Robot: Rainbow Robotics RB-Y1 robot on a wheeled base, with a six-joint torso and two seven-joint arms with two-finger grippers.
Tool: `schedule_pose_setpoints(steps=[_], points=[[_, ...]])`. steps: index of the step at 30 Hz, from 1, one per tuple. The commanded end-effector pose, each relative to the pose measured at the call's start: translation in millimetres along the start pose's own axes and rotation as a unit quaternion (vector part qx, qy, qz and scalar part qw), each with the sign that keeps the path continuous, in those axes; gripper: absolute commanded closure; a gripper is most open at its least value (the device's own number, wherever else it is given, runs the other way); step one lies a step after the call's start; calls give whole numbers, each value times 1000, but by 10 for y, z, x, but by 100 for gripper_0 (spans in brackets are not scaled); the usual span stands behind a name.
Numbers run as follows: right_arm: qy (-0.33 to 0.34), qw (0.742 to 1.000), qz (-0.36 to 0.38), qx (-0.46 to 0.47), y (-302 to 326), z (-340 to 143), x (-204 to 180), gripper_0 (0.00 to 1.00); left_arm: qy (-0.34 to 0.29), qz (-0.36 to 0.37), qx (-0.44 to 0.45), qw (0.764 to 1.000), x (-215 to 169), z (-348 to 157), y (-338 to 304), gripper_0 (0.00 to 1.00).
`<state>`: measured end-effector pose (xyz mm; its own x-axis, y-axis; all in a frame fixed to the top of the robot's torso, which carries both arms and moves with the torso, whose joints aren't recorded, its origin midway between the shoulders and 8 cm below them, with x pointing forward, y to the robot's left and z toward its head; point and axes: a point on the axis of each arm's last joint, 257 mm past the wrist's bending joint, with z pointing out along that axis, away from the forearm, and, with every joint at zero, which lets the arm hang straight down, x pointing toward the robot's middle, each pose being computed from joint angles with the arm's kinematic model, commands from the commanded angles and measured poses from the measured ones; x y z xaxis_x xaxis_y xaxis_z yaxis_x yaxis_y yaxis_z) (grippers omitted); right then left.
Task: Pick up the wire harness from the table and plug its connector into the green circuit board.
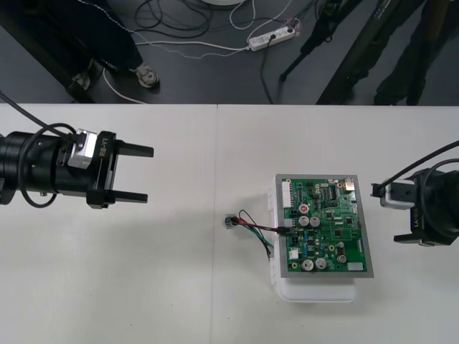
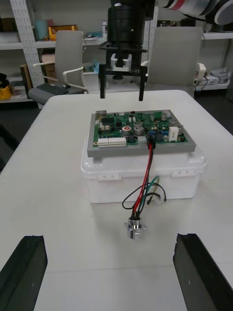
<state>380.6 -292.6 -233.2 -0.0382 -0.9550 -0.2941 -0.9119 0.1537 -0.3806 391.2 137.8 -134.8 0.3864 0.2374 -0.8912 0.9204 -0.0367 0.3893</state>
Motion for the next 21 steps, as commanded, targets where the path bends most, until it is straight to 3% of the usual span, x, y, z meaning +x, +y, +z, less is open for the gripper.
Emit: schedule_pose_setpoints(steps=[1, 9, 21], points=[[-29, 999, -35, 12, -200, -263, -168, 0, 21, -34, -3, 999, -169, -283, 8, 23], [-168, 984, 16, -64, -72, -381, -611, 0, 41, -36, -11, 998, -399, -441, 22, 23], [-277, 958, 4, -77, -109, -984, -1023, 0, 54, -24, -17, 998, -581, -520, -54, 23]])
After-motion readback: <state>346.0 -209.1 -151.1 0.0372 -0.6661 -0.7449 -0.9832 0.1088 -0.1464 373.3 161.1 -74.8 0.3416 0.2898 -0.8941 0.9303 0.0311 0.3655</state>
